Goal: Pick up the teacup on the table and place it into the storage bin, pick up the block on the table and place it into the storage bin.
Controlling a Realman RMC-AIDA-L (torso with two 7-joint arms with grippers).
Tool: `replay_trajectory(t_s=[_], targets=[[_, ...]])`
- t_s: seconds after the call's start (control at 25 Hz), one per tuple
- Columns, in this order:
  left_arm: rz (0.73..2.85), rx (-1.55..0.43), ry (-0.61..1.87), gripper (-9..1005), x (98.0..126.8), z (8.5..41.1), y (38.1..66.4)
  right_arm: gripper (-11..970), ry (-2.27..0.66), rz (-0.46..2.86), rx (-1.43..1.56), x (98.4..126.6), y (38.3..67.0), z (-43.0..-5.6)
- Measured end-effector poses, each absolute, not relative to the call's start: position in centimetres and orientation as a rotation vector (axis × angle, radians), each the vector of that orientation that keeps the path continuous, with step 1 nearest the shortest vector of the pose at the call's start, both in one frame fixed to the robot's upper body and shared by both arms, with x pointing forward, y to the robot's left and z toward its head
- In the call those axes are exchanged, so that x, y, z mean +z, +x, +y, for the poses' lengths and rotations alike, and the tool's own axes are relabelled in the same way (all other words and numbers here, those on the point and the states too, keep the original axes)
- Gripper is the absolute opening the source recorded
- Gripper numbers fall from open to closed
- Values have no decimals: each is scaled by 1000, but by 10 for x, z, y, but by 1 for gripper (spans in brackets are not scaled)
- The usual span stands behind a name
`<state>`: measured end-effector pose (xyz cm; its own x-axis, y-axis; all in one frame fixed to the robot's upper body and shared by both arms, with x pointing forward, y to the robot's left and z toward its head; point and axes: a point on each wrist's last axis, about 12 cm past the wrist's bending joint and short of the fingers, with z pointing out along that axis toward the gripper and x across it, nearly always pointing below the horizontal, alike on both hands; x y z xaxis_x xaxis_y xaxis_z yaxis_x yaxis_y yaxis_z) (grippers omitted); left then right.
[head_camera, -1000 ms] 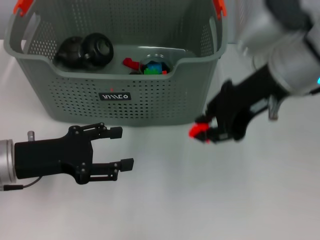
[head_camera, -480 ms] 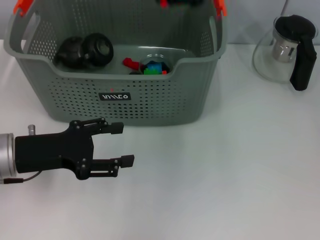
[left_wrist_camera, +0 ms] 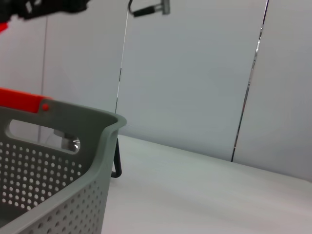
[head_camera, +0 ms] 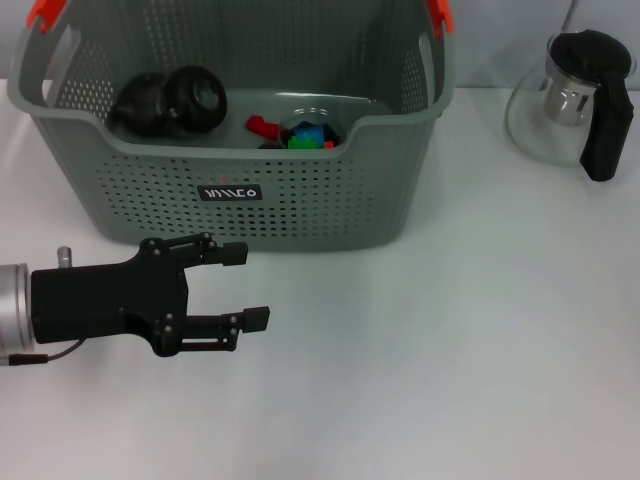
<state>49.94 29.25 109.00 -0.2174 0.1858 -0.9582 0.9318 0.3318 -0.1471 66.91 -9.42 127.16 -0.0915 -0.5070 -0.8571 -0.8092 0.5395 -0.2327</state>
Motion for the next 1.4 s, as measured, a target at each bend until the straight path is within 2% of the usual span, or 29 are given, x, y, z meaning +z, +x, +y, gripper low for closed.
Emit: replay_trajectory(t_s=[0.28, 0.52, 0.72, 0.92, 1.04, 1.24, 1.4], targets=[[1644, -988, 1025, 817, 1090, 292, 500, 319, -1086, 1766, 350, 1262, 675, -94], [1645, -991, 1027, 817, 1090, 291, 499, 576, -1067, 1762, 347, 1262, 676, -97], [1647, -991, 1020, 817, 1090, 292, 498, 684, -1051, 1730, 374, 1269, 669, -102], [1649, -990, 1013, 817, 1089, 294, 497, 792, -1051, 1652, 511, 1276, 642, -117], [1654, -990, 997, 817, 1090, 296, 497, 946, -1040, 1613, 564, 1269, 623, -132], [1630, -987, 939, 817, 1095, 311, 489, 939, -1069, 1578, 655, 1242, 587, -155], [1624, -976, 908, 817, 1096, 318, 485, 939, -1147, 1563, 715, 1211, 564, -170]])
